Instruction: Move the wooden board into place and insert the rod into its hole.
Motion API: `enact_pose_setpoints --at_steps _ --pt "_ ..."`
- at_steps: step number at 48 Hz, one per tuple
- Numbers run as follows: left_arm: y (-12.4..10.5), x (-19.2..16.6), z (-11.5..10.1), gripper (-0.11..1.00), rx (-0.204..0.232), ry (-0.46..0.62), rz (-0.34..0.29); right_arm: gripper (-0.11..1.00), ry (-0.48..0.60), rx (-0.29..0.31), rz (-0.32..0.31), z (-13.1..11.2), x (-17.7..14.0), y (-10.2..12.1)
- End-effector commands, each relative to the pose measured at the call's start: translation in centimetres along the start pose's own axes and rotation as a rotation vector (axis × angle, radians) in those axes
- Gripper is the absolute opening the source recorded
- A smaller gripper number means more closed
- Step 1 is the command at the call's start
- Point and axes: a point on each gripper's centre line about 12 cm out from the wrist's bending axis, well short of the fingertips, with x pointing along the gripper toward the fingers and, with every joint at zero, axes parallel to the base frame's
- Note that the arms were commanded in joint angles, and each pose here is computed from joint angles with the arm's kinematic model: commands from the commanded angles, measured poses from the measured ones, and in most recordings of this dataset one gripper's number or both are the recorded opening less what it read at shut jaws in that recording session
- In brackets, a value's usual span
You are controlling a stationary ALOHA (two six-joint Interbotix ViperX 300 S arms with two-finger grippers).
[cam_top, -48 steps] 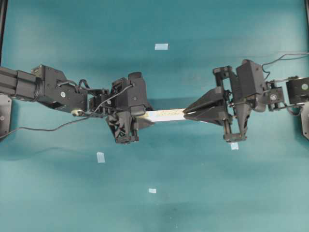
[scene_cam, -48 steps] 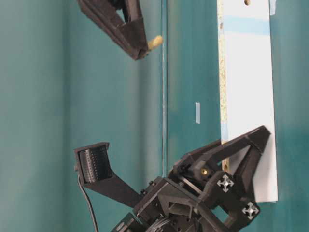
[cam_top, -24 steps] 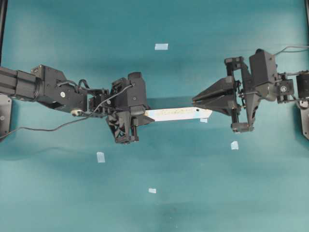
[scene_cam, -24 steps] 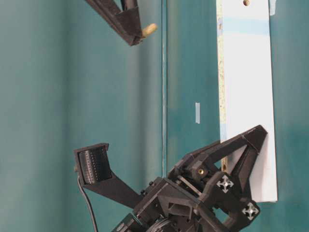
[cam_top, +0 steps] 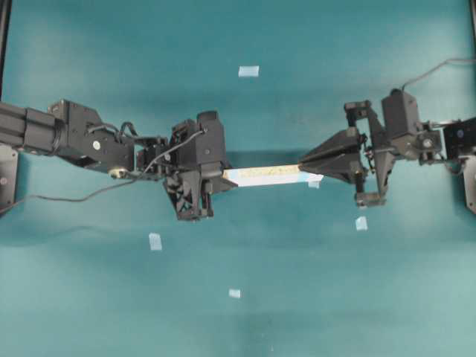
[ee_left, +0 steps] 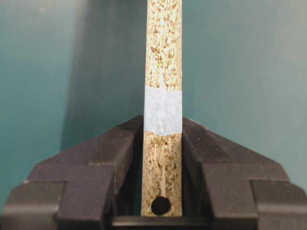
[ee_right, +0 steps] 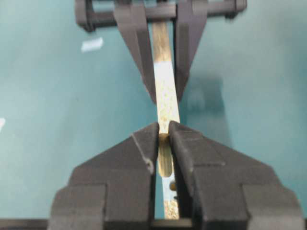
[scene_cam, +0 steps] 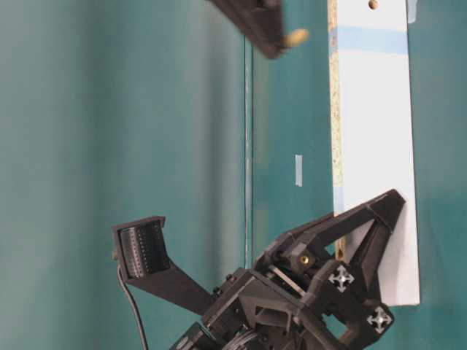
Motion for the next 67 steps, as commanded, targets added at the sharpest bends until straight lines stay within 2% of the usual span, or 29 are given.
enact_pose_setpoints --at_steps 1,11,45,67 --pt "-0.3 -0.3 0.8 0.21 -0.001 -0.026 -0.007 0.09 -0.02 -0.006 0.002 0.3 0.6 -0.2" --pt "-0.3 -0.3 0.9 0.21 -0.002 -0.027 -0.007 0.09 -0.007 -0.024 -0.001 0.0 0.7 -0.3" --pt "-0.3 -0.3 0.9 0.21 -0.002 -0.026 -0.007 0.09 0.068 -0.022 -0.032 -1.0 0.5 -0.6" --pt "-0.3 -0.3 0.9 0.21 -0.005 -0.027 -0.007 0.09 0.111 -0.009 -0.049 -2.1 -1.0 -0.6"
